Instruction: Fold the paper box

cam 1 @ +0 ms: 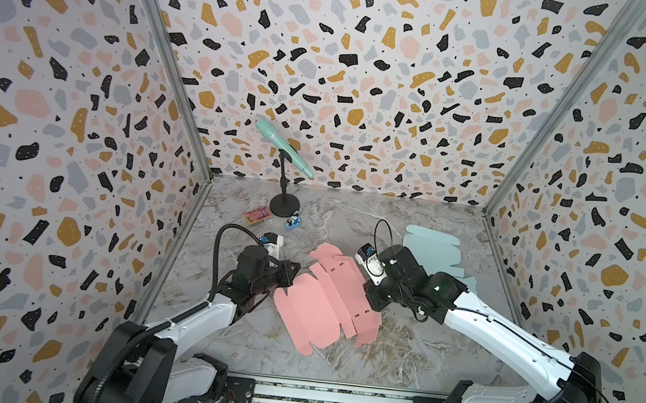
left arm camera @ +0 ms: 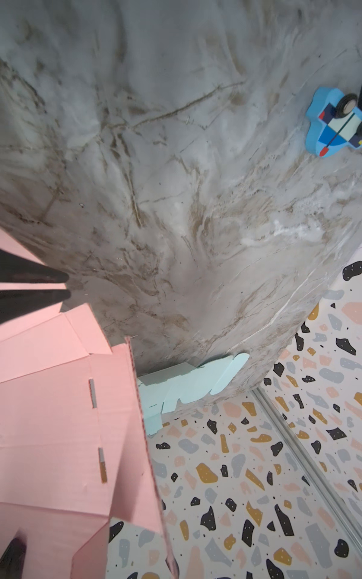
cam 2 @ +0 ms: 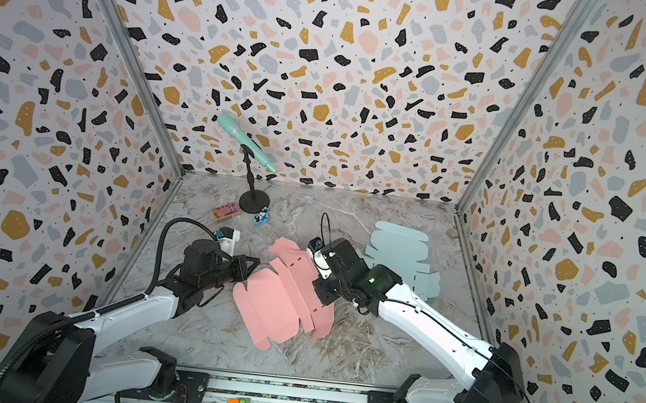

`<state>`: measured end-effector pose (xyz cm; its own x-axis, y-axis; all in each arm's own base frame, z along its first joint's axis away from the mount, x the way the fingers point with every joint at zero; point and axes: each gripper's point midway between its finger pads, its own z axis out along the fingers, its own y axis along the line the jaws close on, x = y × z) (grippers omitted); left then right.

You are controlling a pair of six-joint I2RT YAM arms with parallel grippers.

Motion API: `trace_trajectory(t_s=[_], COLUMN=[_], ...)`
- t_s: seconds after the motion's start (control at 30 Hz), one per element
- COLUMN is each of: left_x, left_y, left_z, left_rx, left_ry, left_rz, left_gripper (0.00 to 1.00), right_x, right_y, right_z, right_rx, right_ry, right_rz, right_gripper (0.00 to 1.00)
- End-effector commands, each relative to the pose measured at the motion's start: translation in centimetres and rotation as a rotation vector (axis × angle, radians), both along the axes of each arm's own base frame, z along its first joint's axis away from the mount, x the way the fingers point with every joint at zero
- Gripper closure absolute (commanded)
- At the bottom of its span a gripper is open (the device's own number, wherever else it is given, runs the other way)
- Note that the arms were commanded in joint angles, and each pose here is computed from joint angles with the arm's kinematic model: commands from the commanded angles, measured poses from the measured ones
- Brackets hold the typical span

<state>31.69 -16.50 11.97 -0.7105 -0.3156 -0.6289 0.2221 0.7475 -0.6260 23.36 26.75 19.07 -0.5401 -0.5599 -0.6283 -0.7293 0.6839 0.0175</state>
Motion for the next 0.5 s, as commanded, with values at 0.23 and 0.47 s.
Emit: trace_trajectory(t_s=[0.23, 0.47], left_x=[4.2, 3.6], left_y=[-1.0, -2.1], left_z=[0.3, 0.0], left_rx=[0.049, 0.023], left_ry=[-0.083, -0.082], left_rz=[-0.053, -0.103], left_gripper=[0.96, 0.97], right_x=[-0.1, -0.1], right_y=[0.0, 0.0], right_z=[0.9, 0.3], right_rx=[0.011, 0.009], right_ry=[-0.026, -0.018], right_rz=[0.017, 0.016], right_gripper=[1.00, 1.00])
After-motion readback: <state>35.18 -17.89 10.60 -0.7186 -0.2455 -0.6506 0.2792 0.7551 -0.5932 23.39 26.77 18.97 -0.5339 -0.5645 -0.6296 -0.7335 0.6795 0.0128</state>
